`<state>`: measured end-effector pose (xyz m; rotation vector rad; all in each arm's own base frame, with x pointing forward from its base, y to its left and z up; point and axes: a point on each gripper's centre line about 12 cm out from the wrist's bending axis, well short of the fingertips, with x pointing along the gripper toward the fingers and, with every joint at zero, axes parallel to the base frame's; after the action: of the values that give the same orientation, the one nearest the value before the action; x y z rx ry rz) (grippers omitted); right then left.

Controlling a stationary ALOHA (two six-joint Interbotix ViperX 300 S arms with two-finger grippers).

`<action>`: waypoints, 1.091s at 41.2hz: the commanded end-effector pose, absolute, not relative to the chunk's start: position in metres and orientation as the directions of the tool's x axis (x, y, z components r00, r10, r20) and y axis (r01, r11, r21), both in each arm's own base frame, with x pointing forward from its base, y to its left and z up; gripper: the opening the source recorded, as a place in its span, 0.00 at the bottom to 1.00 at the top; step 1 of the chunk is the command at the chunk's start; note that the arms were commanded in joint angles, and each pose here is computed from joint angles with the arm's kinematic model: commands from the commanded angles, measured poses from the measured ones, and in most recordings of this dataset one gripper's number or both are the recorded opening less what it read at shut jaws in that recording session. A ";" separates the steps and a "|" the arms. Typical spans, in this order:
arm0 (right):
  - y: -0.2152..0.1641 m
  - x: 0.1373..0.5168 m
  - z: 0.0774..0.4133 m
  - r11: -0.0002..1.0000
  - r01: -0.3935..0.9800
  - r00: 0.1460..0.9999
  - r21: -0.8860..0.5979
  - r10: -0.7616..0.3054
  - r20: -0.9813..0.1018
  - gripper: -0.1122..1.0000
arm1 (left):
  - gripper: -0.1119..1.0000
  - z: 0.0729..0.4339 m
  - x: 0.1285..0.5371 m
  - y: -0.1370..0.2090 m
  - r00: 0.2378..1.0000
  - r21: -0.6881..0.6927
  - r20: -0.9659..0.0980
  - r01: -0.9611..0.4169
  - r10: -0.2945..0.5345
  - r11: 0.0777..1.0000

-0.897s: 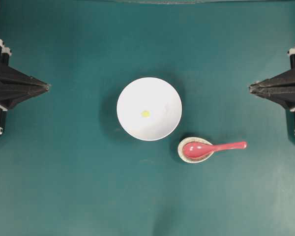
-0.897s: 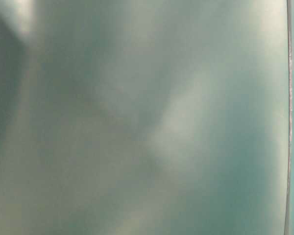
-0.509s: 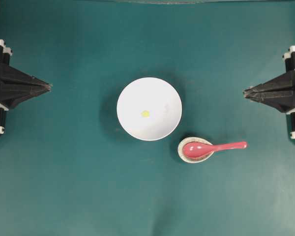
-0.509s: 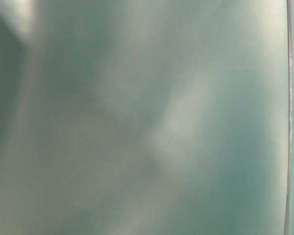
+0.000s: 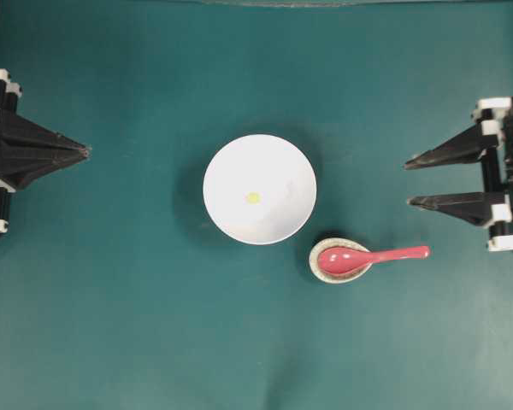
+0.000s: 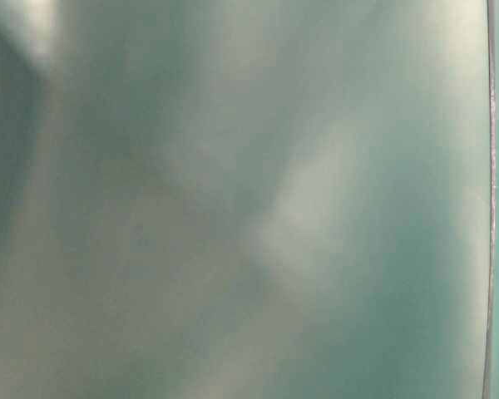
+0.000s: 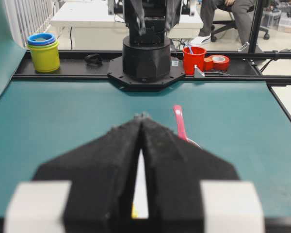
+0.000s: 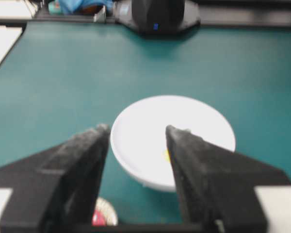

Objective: Scoop the yellow hexagonal prism block from the bowl with a spoon using the right arm.
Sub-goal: 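Move the right gripper toward the red spoon handle on the spoon rest, then close the right gripper on the red spoon handle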

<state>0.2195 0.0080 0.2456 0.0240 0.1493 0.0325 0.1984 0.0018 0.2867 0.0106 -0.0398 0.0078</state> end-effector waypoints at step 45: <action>0.054 0.229 0.124 0.984 -0.012 0.956 0.177 0.063 -0.286 0.60 | 0.10 0.295 0.201 0.002 0.998 0.012 0.058 -0.011 0.010 1.000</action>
<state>0.2274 0.0508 0.1226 0.1711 0.3112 0.0344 0.1984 0.0018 0.2866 0.0106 -0.0383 0.0078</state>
